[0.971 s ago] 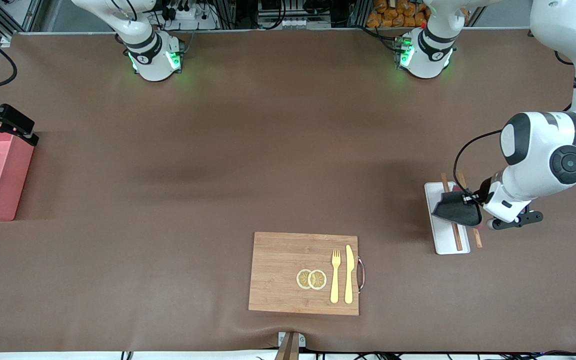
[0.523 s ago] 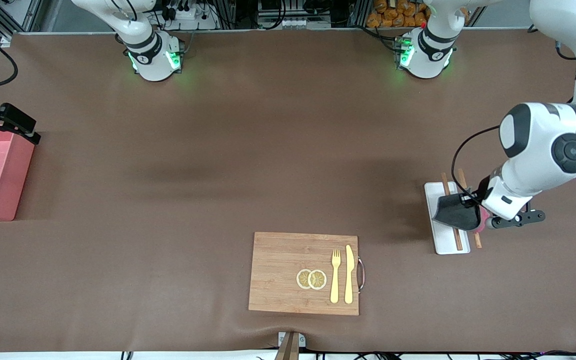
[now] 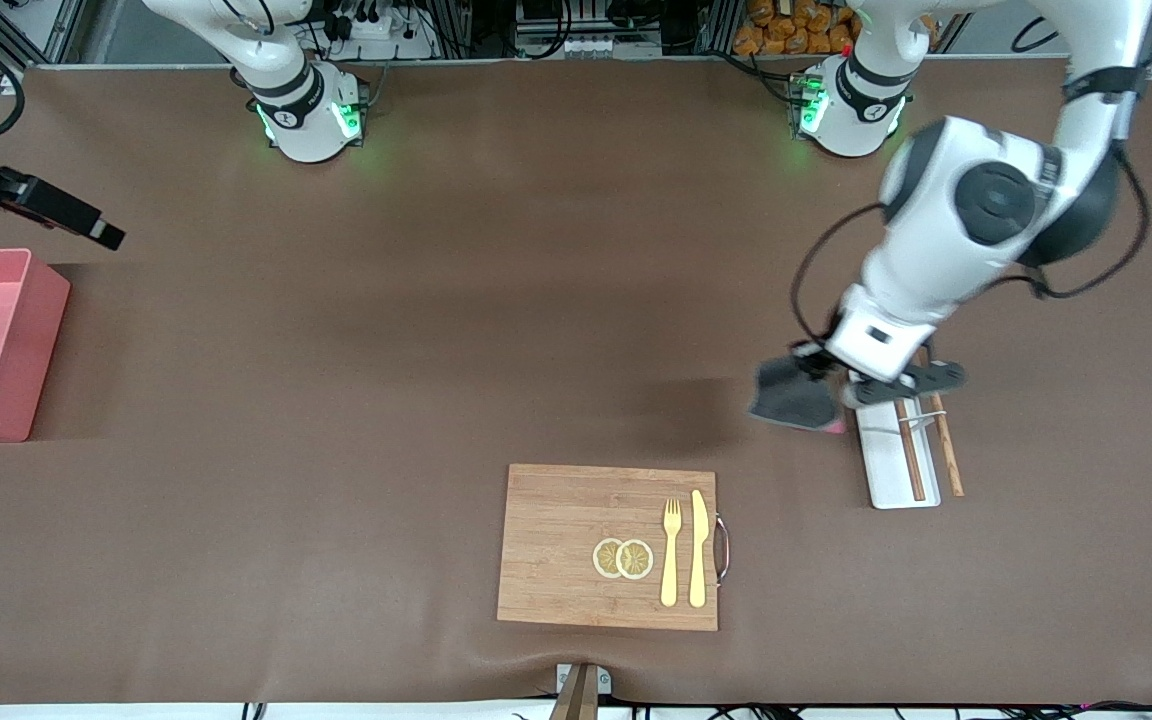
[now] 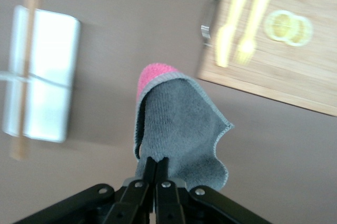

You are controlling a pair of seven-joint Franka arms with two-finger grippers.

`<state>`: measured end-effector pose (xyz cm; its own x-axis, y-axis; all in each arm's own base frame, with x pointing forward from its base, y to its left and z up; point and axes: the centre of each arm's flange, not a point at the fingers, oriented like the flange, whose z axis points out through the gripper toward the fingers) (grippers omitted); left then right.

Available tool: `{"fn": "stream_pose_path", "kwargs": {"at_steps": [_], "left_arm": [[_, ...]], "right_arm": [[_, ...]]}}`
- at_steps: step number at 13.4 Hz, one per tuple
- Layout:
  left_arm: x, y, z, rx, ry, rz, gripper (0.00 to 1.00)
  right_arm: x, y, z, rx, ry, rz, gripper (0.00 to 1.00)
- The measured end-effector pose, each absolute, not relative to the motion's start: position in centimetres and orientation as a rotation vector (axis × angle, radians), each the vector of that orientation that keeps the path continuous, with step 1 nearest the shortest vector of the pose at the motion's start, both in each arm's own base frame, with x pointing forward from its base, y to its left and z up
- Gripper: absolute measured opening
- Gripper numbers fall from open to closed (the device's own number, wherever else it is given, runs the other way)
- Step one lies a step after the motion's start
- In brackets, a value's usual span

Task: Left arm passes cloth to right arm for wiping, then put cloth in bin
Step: 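Lift the cloth with the left gripper while the right gripper reaches toward it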

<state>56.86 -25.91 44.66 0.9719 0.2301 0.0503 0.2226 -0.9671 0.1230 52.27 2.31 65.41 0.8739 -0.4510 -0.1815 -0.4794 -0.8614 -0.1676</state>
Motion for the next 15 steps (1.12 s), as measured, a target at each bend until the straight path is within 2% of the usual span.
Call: {"fn": "stream_pose_path", "kwargs": {"at_steps": [5,7,10,13,15], "left_arm": [[52.6,-41.1,48.3,2.816,0.585,0.063,0.02],[51.4,-47.5,48.6,2.664,0.760,0.010,0.02],[51.8,-51.3,47.8,2.494,0.896,-0.027,0.02],[51.5,-53.9,47.2,2.319,0.998,-0.050,0.02],[50.5,-56.4,46.6,2.260,1.027,-0.075,0.02]], "right_arm": [[51.5,11.9,63.9,-2.676,1.173,0.426,1.00],[52.7,13.9,60.8,-2.581,1.276,0.591,1.00],[55.6,15.0,55.1,-2.470,1.348,0.789,1.00],[57.8,15.6,51.1,-2.386,1.416,0.860,1.00],[58.8,16.7,49.8,-2.346,1.437,0.844,1.00]]}}
